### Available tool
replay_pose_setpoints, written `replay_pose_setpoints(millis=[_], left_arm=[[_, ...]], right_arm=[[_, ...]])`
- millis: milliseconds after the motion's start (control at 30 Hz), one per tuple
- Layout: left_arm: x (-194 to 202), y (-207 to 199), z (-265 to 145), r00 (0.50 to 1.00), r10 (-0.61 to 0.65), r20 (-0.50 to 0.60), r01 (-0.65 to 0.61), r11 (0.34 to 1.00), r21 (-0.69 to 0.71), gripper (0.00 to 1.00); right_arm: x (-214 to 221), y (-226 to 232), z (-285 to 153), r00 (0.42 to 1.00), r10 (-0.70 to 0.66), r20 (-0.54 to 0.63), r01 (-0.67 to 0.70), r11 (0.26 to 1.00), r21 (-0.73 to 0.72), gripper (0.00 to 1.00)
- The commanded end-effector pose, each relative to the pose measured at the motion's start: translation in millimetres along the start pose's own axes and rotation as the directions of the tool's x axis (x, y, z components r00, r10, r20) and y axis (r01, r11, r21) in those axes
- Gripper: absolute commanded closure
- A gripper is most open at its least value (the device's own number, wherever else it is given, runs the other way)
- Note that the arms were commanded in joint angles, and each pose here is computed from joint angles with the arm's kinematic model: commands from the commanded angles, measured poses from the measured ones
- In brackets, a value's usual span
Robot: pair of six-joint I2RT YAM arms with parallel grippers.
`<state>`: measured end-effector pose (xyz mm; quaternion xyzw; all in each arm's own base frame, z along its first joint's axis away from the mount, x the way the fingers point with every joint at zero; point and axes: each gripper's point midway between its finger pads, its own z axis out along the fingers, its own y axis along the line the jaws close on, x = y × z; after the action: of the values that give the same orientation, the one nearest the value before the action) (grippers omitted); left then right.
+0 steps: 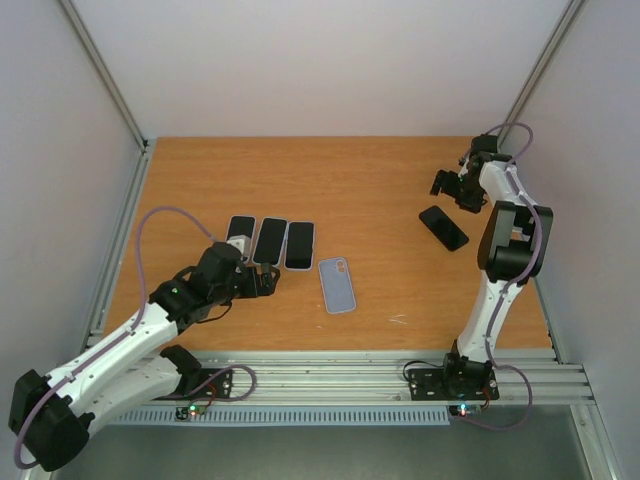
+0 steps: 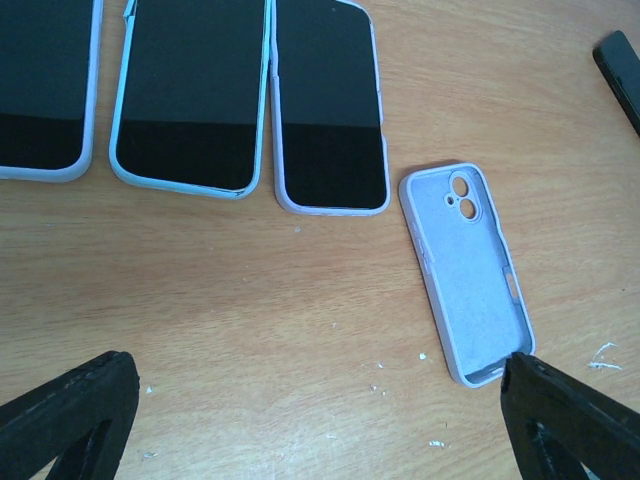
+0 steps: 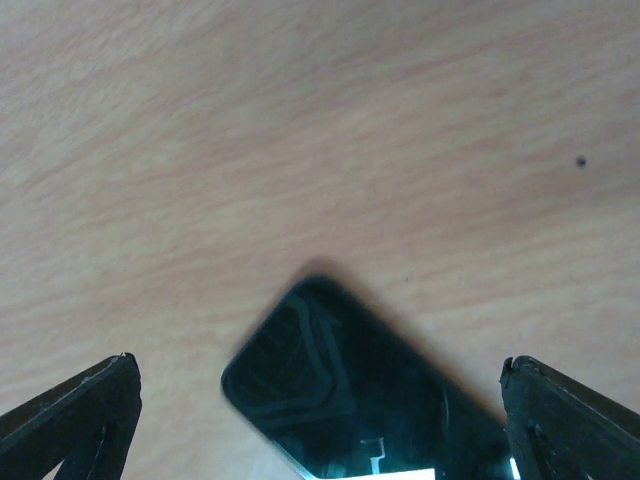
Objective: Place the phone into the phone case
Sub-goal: Adjust the phone at the corner of the board.
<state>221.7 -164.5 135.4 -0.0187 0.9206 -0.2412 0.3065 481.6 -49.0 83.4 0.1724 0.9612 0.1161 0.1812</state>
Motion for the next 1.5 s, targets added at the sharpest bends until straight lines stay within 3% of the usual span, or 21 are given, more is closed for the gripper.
replay_pose_setpoints(millis=[0, 233, 500, 1133, 1467], left_arm=[[-5, -3, 3, 1.0, 0.014, 0.02, -0.015, 1.0, 0.021, 0.01], [-4, -3, 5, 1.0, 0.011, 0.008, -0.011, 1.0, 0.019, 0.01], [0, -5, 9, 1.0, 0.007, -0.013, -0.006, 1.0, 0.03, 0.01], [2, -11, 4, 1.0, -0.012, -0.017, 0.013, 0.997, 0.075, 0.01], [2, -18, 2, 0.999, -0.033, -0.023, 0.035, 0.993, 0.112, 0.01]], right_arm=[[-11, -5, 14, 0.999, -0.016, -0.036, 0.017, 1.0, 0.023, 0.02], [-21, -3, 36, 0.998, -0.025, -0.065, 0.024, 1.0, -0.002, 0.02], [-2, 10, 56, 0.988, -0.037, -0.151, 0.024, 0.996, -0.084, 0.02], [107, 70, 66, 0.924, -0.231, -0.303, 0.211, 0.973, -0.098, 0.01], [164, 46, 46, 0.938, -0.164, -0.305, 0.171, 0.985, -0.005, 0.02]])
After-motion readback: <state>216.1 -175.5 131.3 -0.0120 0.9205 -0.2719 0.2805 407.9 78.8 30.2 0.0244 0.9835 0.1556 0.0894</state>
